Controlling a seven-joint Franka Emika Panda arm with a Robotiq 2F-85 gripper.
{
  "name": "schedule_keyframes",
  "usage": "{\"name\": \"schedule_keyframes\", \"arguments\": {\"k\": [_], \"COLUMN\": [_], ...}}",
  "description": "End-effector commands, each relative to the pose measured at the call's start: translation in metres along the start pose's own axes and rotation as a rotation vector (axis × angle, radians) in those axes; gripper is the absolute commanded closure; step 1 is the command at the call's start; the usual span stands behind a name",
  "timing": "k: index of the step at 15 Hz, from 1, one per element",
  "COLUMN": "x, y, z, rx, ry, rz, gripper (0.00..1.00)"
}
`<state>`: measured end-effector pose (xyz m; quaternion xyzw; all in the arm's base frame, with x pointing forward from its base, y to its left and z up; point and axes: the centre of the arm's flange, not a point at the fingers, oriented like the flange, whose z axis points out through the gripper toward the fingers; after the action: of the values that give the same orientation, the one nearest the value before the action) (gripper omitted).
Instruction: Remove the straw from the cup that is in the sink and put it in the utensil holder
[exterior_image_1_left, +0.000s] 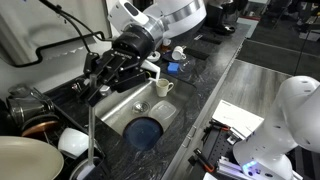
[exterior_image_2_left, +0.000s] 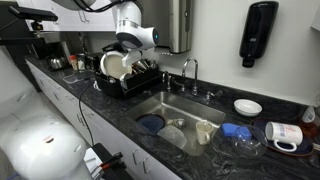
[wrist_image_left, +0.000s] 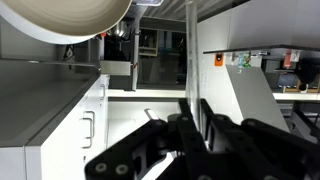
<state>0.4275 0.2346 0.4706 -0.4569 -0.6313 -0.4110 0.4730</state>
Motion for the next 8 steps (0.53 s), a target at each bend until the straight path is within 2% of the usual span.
{"name": "schedule_keyframes", "arguments": {"k": [1,8], "x": [-0.003,-0.006], "y": [0.013,0.02], "z": [0.016,0.035], "rx": [0.014,0.032], "ry": [0.019,-0.009], "rz": [-0.055,-0.11], "gripper": [0.97,0.97]}}
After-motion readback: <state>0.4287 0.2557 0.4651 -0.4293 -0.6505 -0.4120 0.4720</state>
